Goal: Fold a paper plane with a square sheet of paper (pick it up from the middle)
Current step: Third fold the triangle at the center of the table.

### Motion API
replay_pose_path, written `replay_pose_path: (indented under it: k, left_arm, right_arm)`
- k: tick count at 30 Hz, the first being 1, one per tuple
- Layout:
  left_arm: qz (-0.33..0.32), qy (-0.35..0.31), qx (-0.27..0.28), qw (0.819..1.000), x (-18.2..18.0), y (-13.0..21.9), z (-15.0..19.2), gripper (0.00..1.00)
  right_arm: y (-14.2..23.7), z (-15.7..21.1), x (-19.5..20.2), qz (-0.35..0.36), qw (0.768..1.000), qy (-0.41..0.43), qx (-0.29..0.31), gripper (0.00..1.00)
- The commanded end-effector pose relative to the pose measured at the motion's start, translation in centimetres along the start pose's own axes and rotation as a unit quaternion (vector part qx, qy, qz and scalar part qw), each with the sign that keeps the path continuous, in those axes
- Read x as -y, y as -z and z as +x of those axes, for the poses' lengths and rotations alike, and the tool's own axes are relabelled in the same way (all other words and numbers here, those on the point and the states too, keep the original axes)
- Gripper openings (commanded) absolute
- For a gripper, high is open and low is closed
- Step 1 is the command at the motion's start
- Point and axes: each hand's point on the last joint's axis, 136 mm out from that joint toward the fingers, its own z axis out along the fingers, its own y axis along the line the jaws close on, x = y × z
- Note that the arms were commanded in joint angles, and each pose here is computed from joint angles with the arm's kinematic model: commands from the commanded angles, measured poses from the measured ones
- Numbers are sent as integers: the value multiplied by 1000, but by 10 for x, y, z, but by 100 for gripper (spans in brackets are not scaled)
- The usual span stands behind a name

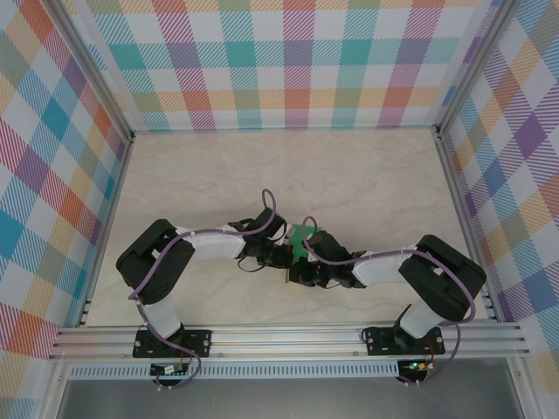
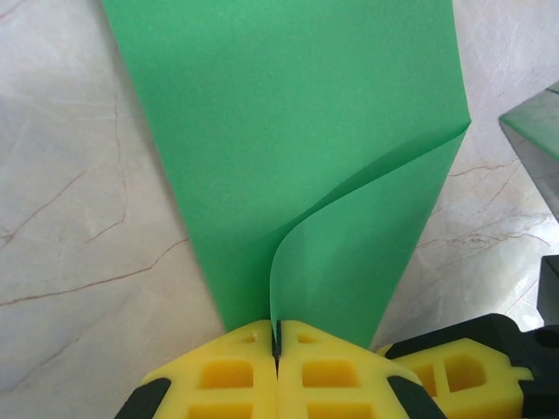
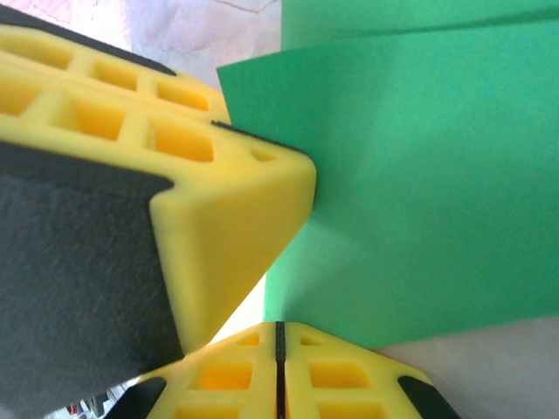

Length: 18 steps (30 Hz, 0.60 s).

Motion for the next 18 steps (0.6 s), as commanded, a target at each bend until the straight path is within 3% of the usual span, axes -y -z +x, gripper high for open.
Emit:
replay_pose_path:
  k: [1, 8, 18]
  left_arm:
    - [-45, 27, -30, 998, -28, -5, 23, 0]
    - [-45, 27, -30, 998, -27, -5, 22, 0]
    - [-45, 25, -32, 998, -27, -7, 22, 0]
  right_arm:
    - [8, 0, -5, -1, 1000, 6, 14, 9]
    - [0, 3, -15, -19, 1000, 7, 11, 9]
    - [-19, 14, 12, 51, 999, -2, -9, 8]
